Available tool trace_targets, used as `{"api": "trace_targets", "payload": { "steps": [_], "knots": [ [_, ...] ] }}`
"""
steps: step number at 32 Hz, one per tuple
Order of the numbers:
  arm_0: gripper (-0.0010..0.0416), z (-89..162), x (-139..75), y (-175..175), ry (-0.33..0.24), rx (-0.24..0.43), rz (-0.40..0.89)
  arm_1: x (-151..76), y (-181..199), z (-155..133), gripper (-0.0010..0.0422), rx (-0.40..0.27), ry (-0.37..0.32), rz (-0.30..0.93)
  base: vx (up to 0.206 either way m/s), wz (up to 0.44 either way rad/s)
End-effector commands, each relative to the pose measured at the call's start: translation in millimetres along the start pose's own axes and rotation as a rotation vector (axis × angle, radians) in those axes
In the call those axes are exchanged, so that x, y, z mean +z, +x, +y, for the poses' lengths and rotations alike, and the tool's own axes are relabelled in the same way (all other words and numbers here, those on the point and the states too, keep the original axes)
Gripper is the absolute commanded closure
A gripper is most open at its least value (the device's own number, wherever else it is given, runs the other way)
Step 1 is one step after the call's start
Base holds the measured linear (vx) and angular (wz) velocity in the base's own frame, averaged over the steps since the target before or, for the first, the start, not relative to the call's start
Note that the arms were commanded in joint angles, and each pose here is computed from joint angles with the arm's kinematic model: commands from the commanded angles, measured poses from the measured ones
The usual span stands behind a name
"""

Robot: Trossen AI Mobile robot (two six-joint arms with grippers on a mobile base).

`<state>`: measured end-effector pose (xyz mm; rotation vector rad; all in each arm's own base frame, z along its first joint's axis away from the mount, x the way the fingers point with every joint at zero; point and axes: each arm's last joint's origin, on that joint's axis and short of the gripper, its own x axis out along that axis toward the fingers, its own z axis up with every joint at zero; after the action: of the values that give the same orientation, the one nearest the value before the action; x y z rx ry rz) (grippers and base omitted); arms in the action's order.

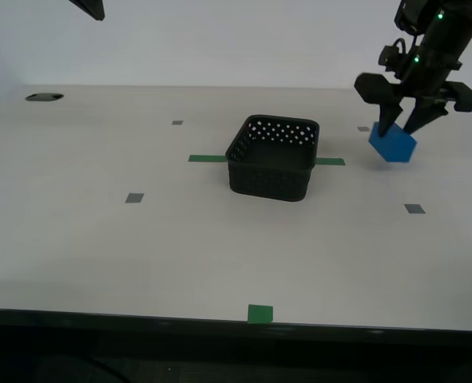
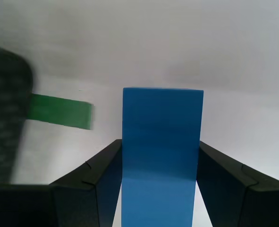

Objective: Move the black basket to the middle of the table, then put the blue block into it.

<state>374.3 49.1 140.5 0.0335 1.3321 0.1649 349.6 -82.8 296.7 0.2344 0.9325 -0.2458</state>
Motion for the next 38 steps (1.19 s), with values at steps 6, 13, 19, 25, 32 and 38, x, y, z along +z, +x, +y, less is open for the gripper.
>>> {"api": "trace_targets", "payload": {
  "steps": [6, 13, 19, 25, 32, 38],
  "knots": [
    [0.0381, 74.8, 32.2, -47.4, -0.162, 0.212, -0.108, 0.2, 1.0, 28.6, 0.0406, 0.111, -0.036, -0.027, 0.000, 0.000],
    [0.0381, 168.3, 27.1, -78.5, -0.360, 0.304, -0.170, -8.4, -0.8, 66.1, 0.0406, 0.172, -0.118, -0.016, 0.000, 0.000],
    [0.0381, 170.9, 9.6, -52.2, -0.352, 0.303, -0.121, -8.1, -0.9, 67.3, 0.0406, 0.170, -0.119, -0.022, 0.000, 0.000],
    [0.0380, 167.8, 3.0, -40.6, -0.344, 0.300, -0.107, -8.3, -0.8, 66.7, 0.0406, 0.142, -0.120, -0.024, 0.000, 0.000],
    [0.0337, 167.8, 3.0, -40.5, -0.344, 0.300, -0.107, -8.8, -0.8, 66.5, 0.0406, 0.141, -0.120, -0.019, 0.000, 0.000],
    [0.0236, 167.6, 3.0, -40.5, -0.342, 0.299, -0.106, -9.3, -0.7, 66.4, 0.0405, 0.140, -0.121, -0.014, 0.000, 0.000]
  ]
}}
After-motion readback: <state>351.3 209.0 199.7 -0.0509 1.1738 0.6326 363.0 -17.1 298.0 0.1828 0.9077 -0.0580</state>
